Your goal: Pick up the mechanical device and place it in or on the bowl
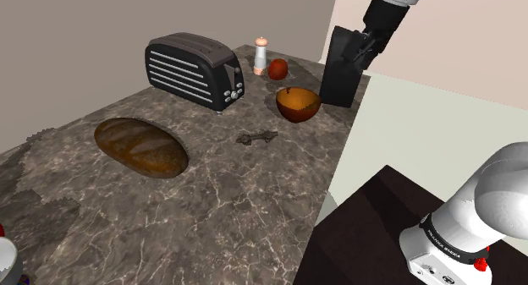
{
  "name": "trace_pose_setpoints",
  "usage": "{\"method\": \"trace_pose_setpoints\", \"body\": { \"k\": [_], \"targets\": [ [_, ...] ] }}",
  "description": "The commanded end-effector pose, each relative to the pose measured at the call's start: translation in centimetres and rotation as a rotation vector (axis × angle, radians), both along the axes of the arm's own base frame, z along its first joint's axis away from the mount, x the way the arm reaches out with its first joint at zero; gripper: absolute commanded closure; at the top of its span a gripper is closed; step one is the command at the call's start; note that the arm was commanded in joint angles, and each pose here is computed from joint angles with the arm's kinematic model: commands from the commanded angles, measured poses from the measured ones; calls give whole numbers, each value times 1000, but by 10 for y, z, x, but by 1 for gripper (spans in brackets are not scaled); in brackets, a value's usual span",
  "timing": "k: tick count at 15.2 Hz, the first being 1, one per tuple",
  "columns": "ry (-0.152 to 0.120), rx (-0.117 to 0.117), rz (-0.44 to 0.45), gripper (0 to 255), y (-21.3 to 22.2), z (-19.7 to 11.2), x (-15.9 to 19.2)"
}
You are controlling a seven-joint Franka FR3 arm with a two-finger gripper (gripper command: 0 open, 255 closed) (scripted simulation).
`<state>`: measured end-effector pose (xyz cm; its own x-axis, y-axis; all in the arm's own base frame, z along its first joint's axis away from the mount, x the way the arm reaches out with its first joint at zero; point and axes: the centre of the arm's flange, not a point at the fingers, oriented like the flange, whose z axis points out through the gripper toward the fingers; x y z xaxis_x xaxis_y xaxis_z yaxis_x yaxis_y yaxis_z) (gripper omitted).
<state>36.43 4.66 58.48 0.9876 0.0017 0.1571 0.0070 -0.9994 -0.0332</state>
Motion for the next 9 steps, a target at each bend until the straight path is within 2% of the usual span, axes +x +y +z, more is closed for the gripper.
{"method": "trace_pose_setpoints", "body": {
  "k": [1,9],
  "targets": [
    [6,11,5,0,8,-18,19],
    [34,53,26,0,44,-90,88]
  ]
}}
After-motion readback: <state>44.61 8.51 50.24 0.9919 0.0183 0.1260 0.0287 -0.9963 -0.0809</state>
